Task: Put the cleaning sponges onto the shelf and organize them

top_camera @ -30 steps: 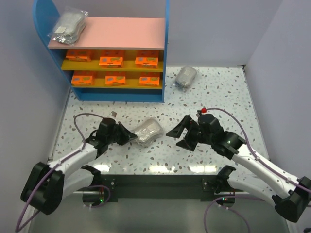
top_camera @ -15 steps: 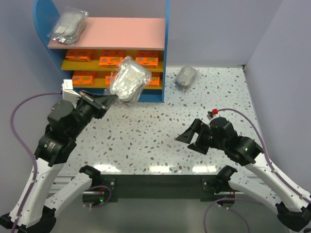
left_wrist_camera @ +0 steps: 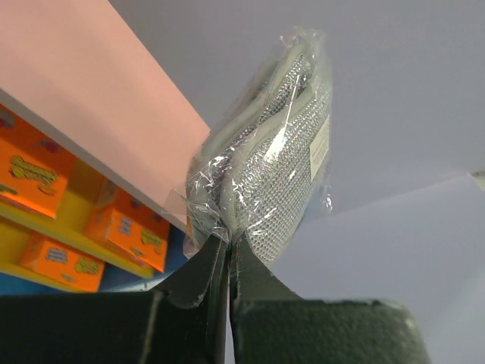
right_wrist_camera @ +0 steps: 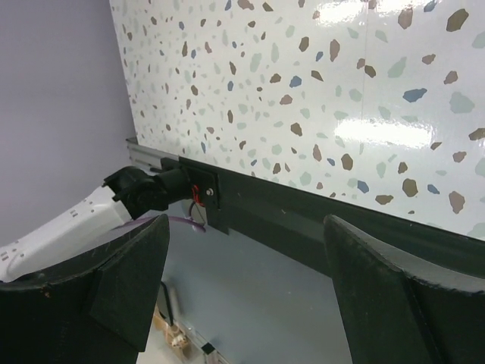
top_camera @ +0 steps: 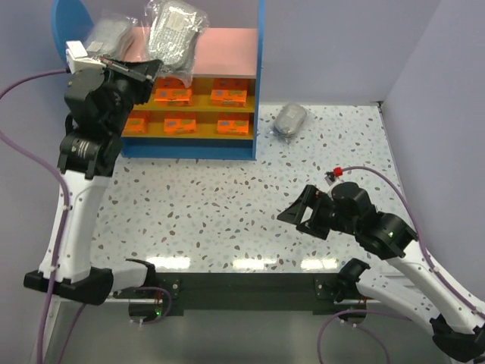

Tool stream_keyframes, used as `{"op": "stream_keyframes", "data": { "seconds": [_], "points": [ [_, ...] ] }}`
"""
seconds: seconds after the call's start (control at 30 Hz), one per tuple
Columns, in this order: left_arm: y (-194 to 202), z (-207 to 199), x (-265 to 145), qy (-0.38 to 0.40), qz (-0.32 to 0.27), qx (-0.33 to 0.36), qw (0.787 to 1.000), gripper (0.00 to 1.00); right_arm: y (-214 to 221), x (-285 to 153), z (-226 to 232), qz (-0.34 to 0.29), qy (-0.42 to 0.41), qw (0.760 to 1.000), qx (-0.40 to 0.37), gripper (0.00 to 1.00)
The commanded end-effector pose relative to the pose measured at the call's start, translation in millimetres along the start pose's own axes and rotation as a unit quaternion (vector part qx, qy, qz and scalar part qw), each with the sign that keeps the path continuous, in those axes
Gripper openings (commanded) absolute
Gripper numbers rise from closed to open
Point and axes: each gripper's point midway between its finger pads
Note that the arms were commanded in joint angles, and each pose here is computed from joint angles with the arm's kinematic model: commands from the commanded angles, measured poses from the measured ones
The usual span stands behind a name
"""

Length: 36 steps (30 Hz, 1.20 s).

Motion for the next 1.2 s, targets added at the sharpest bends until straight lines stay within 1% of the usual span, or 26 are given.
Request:
{"op": "stream_keyframes", "data": {
  "seconds": [0.0, 0.07, 0.1, 0.17, 0.27, 0.33, 0.4, 0.43, 0.47, 0.63, 0.73, 0.77, 0.83, 0.87, 0.93, 0.97, 1.03, 1.07, 1.13, 1.17],
  "points": [
    [-29, -19, 30, 0.04, -0.02, -0.007, 0.999, 0.0, -13, -18, 7, -0.033, -0.008, 0.999, -0.012, 0.86],
    [-41, -25, 41, 0.043, -0.025, -0.011, 0.999, 0.0, -14, -23, 6, -0.041, -0.011, 0.999, -0.011, 0.86],
    [-43, -16, 57, 0.036, -0.025, -0.013, 0.999, 0.0, -13, -25, 4, -0.044, -0.007, 0.999, -0.009, 0.86],
    [-46, -9, 70, 0.034, -0.005, -0.029, 0.999, 0.0, -14, -28, 3, -0.05, -0.007, 0.999, -0.007, 0.86],
    [-50, 16, 96, 0.019, 0.007, -0.048, 0.999, 0.0, -16, -35, 0, -0.061, -0.005, 0.998, -0.007, 0.86],
    [-54, 27, 103, 0.013, 0.01, -0.058, 0.998, 0.0, -16, -38, -3, -0.068, -0.001, 0.998, -0.006, 0.87],
    [-48, 42, 110, -0.001, 0.021, -0.074, 0.997, 0.0, -16, -40, -4, -0.07, 0.0, 0.998, -0.004, 0.87],
    [-56, 50, 113, -0.009, 0.016, -0.077, 0.997, 0.0, -16, -40, -5, -0.072, 0.001, 0.997, -0.004, 0.88],
    [-56, 60, 118, -0.018, 0.018, -0.083, 0.996, 0.0, -16, -40, -5, -0.072, 0.001, 0.997, -0.002, 0.88],
    [-46, 78, 127, -0.034, 0.039, -0.1, 0.994, 0.0, -15, -41, -6, -0.07, 0.003, 0.998, -0.002, 0.88],
    [-48, 84, 127, -0.041, 0.031, -0.106, 0.993, 0.16, -16, -39, -5, -0.069, 0.004, 0.998, -0.005, 0.89],
    [-49, 82, 127, -0.039, 0.03, -0.106, 0.993, 0.31, -17, -38, -4, -0.07, 0.003, 0.998, -0.005, 0.9],
    [-49, 78, 124, -0.035, 0.028, -0.106, 0.993, 0.42, -20, -35, -5, -0.075, 0.011, 0.997, -0.005, 0.9],
    [-50, 77, 124, -0.034, 0.025, -0.106, 0.994, 0.52, -22, -35, -4, -0.077, 0.008, 0.997, -0.005, 0.91],
    [-53, 72, 120, -0.028, 0.017, -0.102, 0.994, 0.62, -24, -34, -1, -0.079, 0.005, 0.997, -0.005, 0.91],
    [-55, 62, 116, -0.012, 0.016, -0.1, 0.995, 0.69, -26, -33, 1, -0.08, 0.006, 0.997, -0.007, 0.91],
    [-55, 48, 109, 0.008, 0.019, -0.098, 0.995, 0.78, -30, -33, 1, -0.088, 0.012, 0.996, -0.01, 0.92],
    [-54, 41, 105, 0.02, 0.022, -0.096, 0.995, 0.87, -34, -32, 2, -0.09, 0.016, 0.996, -0.014, 0.92],
    [-49, 24, 91, 0.04, 0.033, -0.087, 0.995, 0.91, -44, -34, 3, -0.109, 0.026, 0.994, -0.015, 0.93],
    [-47, 20, 84, 0.046, 0.038, -0.084, 0.995, 0.95, -48, -31, 3, -0.114, 0.033, 0.993, -0.018, 0.93]
  ]
}}
Point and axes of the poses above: each gripper's point midway between its finger pads, its own x axis out along the fingers, its own z axis along the line the jaws close on, y = z × x, and after that the axes turned 11 degrees about -x, right-handed
